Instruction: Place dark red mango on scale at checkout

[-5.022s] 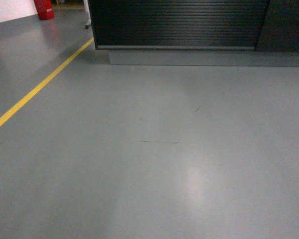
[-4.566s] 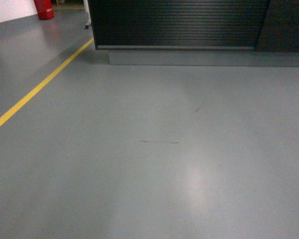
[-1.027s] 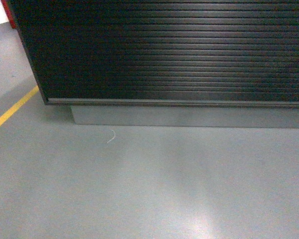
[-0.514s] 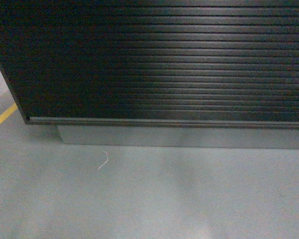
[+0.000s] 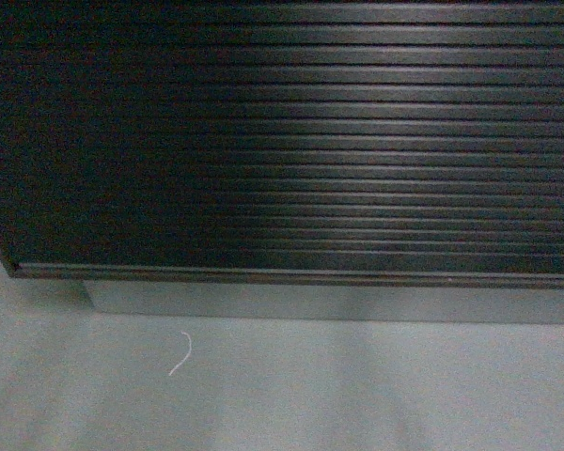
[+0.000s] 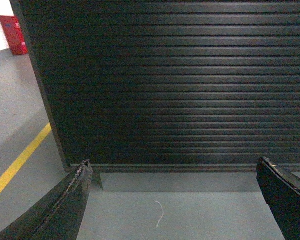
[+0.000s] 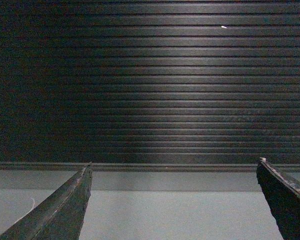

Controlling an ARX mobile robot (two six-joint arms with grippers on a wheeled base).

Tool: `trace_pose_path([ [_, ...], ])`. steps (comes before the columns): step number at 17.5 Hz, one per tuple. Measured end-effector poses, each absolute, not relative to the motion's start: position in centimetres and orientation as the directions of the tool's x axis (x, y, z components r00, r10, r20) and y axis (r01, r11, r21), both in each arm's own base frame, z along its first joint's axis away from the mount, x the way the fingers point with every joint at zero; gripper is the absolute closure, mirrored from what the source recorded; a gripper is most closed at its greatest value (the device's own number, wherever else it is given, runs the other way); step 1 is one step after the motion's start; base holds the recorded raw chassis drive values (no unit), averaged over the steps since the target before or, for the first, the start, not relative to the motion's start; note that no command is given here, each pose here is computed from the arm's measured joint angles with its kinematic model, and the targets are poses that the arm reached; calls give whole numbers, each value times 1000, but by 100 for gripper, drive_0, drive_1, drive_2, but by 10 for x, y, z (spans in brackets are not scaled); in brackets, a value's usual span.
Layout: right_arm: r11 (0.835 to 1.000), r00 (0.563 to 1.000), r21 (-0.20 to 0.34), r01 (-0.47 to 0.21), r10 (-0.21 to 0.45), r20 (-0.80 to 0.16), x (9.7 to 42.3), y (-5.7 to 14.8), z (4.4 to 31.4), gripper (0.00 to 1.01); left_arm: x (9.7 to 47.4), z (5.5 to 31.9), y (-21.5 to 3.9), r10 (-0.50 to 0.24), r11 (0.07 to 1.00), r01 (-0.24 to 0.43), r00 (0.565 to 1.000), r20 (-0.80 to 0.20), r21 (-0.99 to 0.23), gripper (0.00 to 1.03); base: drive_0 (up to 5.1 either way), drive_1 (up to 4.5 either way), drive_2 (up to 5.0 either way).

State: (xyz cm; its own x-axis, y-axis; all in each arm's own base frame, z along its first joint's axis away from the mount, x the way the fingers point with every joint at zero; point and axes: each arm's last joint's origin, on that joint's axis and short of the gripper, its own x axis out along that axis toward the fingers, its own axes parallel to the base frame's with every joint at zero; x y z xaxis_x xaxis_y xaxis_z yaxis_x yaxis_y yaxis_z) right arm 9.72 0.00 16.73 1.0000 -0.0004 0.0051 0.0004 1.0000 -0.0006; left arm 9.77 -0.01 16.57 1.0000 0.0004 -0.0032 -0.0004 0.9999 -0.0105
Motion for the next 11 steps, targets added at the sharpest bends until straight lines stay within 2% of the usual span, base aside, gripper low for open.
trace_pose_path([
  [11,1000,1000,-1,0,0,4,97,0,167,3,98,166,0,-1,1000,1,1000,-1,-10,5,-5,418,-428],
])
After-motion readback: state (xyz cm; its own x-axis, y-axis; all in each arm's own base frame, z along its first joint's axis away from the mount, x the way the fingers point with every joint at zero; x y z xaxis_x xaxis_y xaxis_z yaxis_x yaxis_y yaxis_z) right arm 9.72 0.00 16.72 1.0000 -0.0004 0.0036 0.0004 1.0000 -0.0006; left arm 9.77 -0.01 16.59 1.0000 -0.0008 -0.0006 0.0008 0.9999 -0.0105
